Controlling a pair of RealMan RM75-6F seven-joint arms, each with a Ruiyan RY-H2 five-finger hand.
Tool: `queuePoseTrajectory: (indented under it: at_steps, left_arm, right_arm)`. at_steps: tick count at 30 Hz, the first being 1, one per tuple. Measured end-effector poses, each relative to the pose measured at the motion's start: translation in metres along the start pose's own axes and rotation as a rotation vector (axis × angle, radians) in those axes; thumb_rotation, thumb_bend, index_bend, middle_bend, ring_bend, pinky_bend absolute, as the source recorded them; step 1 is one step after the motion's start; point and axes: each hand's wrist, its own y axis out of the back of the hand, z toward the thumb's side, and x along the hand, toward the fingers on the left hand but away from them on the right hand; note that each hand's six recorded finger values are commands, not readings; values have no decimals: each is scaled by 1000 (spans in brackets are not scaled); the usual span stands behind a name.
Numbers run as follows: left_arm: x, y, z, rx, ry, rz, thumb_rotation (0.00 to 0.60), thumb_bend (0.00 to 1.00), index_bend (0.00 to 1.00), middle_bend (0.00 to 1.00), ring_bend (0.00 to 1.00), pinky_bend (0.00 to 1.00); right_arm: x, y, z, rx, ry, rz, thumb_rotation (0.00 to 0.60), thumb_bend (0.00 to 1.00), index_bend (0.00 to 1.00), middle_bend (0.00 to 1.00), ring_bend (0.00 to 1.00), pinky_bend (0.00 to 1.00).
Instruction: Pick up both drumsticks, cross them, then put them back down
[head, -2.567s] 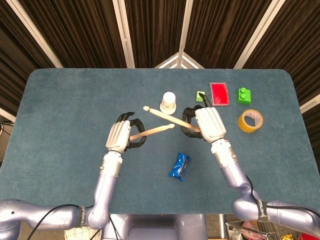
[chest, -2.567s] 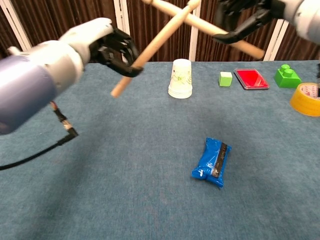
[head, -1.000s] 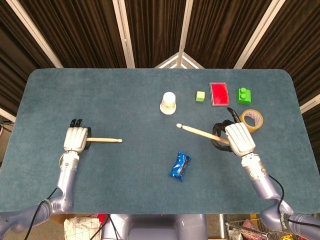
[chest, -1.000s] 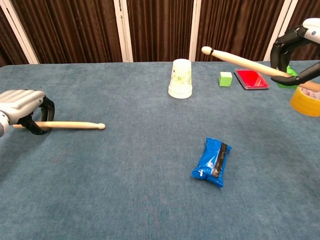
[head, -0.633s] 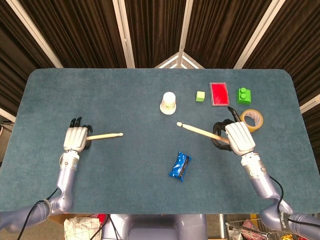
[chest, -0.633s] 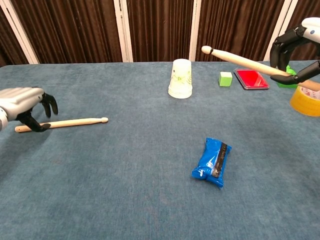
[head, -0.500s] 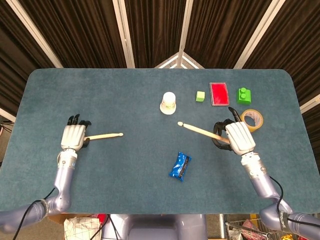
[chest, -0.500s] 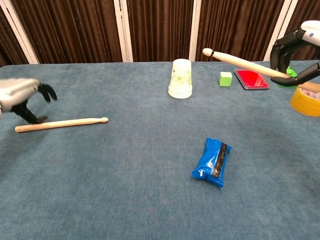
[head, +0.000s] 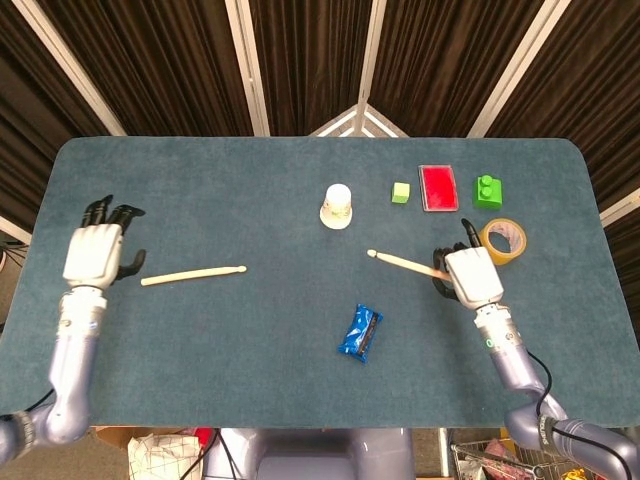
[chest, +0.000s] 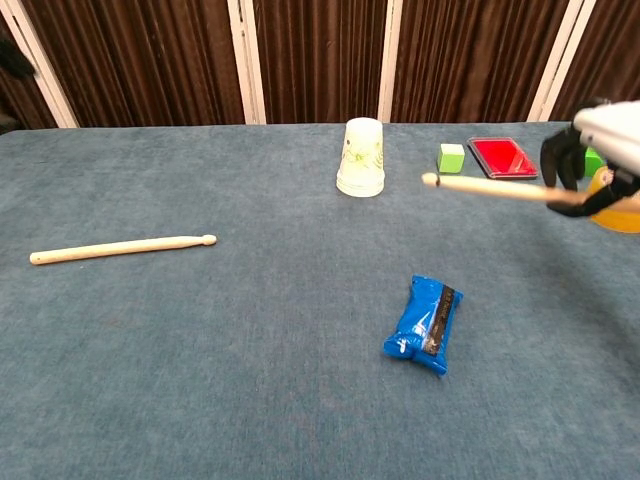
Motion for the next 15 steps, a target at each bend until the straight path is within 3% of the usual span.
queuePoseTrajectory:
  at_steps: [7, 15]
  left_arm:
    - [-31, 28, -22, 10, -29, 17, 600, 509, 243, 178, 0, 0]
    - [-46, 29, -44, -24, -19, 3, 600, 510, 243, 177, 0, 0]
  right_arm:
    - [7, -26, -13, 40, -45, 60, 600, 435, 679, 638, 500, 61]
    - [16, -43, -16, 56, -51, 96, 600, 436, 679, 638, 500, 60]
